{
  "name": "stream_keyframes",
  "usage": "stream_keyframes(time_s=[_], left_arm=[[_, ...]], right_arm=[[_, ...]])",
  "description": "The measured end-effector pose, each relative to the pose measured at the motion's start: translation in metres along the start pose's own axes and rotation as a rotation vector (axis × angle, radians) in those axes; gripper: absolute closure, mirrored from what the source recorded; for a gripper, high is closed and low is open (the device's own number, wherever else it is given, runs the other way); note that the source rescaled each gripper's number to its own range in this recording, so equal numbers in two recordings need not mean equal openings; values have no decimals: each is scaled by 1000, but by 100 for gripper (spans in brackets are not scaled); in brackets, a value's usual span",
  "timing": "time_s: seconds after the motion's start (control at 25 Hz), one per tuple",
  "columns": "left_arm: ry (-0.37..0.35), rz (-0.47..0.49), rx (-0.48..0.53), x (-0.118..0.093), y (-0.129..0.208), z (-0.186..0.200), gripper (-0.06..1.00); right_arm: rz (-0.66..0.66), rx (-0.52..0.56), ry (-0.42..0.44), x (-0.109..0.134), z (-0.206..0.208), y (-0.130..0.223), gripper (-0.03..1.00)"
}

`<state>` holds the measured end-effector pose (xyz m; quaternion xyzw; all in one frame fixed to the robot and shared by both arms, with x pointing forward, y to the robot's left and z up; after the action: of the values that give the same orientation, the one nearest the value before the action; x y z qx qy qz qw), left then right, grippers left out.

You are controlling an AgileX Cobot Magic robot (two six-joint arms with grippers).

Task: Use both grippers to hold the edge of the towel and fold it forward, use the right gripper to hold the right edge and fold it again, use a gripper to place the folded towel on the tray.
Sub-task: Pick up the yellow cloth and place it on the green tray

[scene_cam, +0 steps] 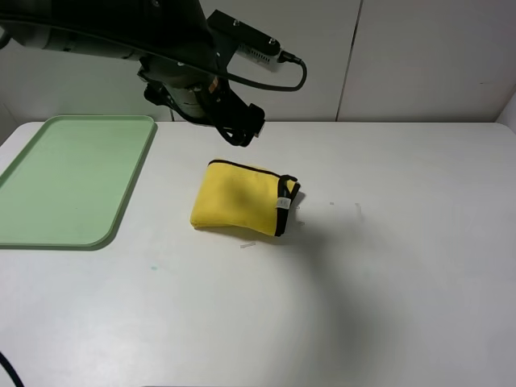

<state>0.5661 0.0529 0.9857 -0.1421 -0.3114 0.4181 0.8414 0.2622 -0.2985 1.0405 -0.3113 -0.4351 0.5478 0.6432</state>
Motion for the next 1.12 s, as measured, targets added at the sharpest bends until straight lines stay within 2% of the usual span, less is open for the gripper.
stream_keyframes(time_s=[0.28, 0.56, 0.88, 1.12], left_arm=[[-19, 10, 75, -3, 18, -10, -6], [1, 23, 178, -18, 38, -42, -5], [69, 17, 207, -42, 50, -77, -4], [83, 8, 226, -50, 57, -89, -4]], right_arm=[[0, 0, 0, 0, 0, 0, -3], [0, 0, 0, 0, 0, 0, -3], [0, 0, 0, 0, 0, 0, -3], [0, 0, 0, 0, 0, 0, -3]])
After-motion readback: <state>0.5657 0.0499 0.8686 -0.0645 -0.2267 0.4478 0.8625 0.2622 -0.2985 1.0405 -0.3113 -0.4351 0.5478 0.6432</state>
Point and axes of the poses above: a point on each arm's last joint axis where the gripper is mounted, z pointing back along that axis away from the gripper, x along the wrist's bending axis when the last joint is at zero, y = z × x, the point moved 3 cm from there along -z, pointing out along that axis toward the gripper, and after that the axes turned 10 degrees about -z, right-handed, at the moved point
